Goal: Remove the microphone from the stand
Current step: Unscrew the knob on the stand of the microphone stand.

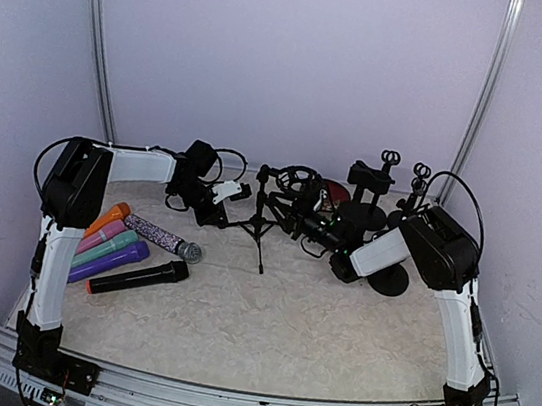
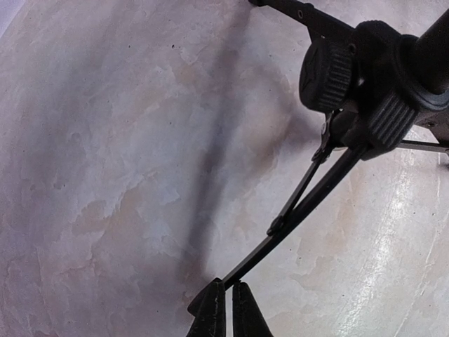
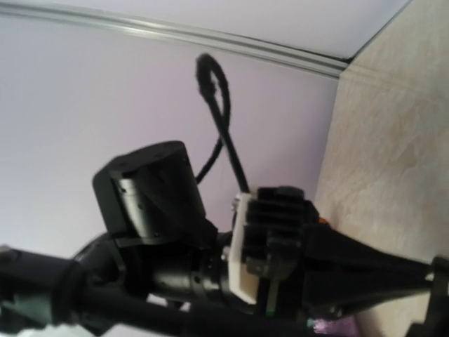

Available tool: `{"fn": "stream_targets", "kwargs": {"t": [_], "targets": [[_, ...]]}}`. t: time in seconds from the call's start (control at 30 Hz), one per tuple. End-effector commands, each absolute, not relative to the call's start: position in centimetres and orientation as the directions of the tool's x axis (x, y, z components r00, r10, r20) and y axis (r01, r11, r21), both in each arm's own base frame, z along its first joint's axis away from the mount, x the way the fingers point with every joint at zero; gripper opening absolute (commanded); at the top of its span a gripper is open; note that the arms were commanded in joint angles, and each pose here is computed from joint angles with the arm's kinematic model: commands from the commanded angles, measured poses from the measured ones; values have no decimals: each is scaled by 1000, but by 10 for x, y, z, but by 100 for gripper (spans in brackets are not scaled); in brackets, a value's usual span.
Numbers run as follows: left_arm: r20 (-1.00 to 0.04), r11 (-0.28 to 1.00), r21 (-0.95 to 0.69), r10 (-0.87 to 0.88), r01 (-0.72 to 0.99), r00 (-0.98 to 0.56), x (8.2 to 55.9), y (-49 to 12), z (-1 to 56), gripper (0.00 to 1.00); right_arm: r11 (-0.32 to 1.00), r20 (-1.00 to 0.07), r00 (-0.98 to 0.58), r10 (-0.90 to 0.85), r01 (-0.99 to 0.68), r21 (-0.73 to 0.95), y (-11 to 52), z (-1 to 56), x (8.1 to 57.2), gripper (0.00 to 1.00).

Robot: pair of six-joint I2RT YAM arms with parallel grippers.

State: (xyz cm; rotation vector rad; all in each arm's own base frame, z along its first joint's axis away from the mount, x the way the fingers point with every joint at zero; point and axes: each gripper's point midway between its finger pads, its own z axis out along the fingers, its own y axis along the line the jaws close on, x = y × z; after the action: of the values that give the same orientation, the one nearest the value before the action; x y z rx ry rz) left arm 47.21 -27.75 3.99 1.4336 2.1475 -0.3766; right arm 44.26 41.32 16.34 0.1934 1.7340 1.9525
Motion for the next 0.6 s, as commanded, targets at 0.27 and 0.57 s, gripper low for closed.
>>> {"fn": "stream_targets", "kwargs": {"t": [0.27,0.57], "targets": [[-517,384,37,798,922,-311,460,-277,17,4,-63,-237,-879,414,-288,956,418,169,426,35],[-514,381,42,801,924,-307,461,-277,16,3,-84,-235,-890,392,-289,954,427,171,427,32]]}}
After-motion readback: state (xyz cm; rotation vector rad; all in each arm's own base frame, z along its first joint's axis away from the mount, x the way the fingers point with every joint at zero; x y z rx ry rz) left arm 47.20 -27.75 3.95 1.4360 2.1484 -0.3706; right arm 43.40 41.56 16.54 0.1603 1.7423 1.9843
